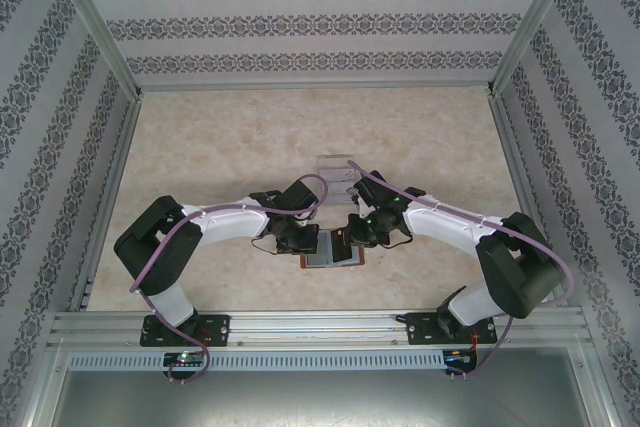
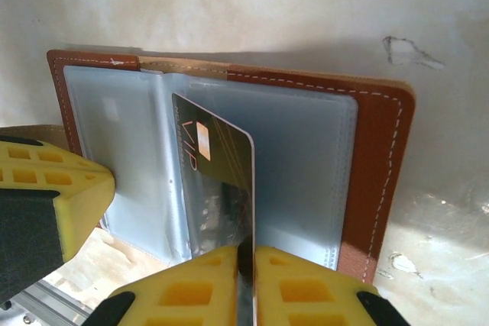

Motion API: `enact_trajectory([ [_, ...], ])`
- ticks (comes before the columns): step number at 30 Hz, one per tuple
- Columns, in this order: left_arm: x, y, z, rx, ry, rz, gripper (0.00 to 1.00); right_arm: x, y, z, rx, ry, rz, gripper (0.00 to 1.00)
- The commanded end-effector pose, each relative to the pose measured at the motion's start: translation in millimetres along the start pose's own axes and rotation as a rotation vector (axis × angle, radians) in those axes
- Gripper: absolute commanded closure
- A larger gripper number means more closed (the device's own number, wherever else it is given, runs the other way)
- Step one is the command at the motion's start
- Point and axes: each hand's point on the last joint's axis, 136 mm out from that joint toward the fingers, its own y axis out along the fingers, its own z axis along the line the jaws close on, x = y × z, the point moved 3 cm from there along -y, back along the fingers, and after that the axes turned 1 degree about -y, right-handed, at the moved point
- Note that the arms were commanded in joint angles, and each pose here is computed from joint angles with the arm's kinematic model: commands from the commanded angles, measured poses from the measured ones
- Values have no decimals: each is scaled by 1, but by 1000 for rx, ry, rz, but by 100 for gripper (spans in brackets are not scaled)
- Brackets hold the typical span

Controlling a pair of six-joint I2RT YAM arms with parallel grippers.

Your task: Take the credit cards out of the card holder

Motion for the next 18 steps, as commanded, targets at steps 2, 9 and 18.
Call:
enact_trajectory([
  [2, -15, 9, 27, 135, -9, 46, 100, 3, -4, 13, 24, 2, -2, 83],
  [9, -15, 9, 27, 133, -6, 46, 100, 2, -8, 18, 37, 0, -9, 83],
  [18, -15, 8, 27, 131, -5, 47, 100, 2, -9, 25, 48, -4, -12, 85],
])
